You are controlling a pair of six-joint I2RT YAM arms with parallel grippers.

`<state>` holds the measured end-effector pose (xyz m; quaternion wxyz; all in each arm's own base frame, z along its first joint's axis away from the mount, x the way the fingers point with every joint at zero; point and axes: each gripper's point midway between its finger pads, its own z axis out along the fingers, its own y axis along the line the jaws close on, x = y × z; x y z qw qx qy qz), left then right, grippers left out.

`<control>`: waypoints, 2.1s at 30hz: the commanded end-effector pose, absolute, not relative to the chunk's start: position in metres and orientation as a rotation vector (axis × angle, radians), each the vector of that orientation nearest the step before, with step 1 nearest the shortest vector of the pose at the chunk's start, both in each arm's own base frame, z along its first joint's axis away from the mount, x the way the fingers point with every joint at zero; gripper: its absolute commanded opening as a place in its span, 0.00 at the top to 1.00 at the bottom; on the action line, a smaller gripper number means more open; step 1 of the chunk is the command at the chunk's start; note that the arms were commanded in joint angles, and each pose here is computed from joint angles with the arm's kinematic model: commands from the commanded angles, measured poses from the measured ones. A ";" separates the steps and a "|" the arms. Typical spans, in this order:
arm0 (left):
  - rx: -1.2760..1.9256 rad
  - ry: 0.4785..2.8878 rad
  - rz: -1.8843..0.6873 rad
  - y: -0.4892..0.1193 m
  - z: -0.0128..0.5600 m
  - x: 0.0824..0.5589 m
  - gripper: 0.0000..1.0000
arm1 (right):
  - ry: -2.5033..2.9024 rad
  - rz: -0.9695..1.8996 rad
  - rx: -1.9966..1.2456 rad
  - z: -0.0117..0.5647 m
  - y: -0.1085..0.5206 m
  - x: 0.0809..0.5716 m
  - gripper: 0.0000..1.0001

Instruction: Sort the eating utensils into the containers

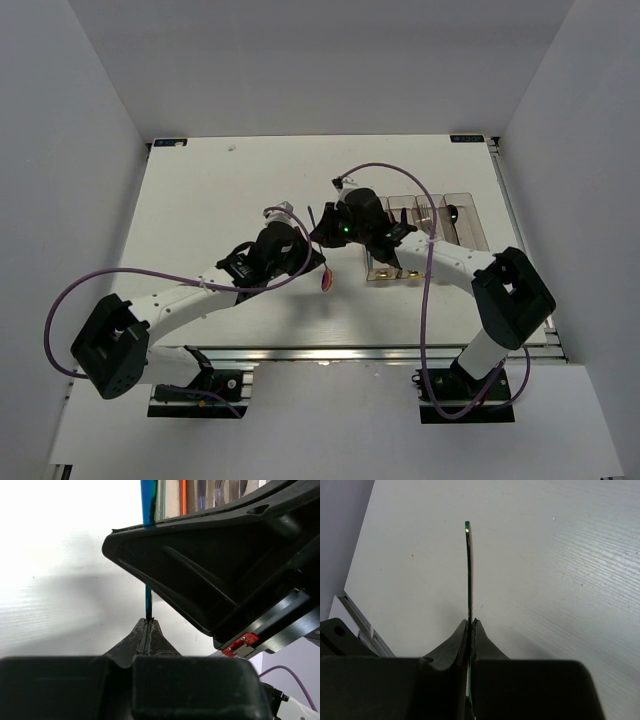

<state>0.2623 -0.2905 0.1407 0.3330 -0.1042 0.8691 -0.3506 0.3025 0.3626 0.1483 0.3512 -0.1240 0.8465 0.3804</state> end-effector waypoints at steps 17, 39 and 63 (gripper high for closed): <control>-0.144 2.273 -0.383 -0.187 0.226 0.240 0.02 | 2.097 0.114 -0.105 0.198 0.076 0.399 1.00; 0.258 2.122 -0.557 -0.196 0.217 0.214 0.02 | 2.128 -0.149 -0.067 0.150 -0.039 0.439 1.00; -0.197 2.025 0.005 -0.111 0.236 0.262 0.02 | 2.021 0.088 0.168 0.240 -0.003 0.400 0.11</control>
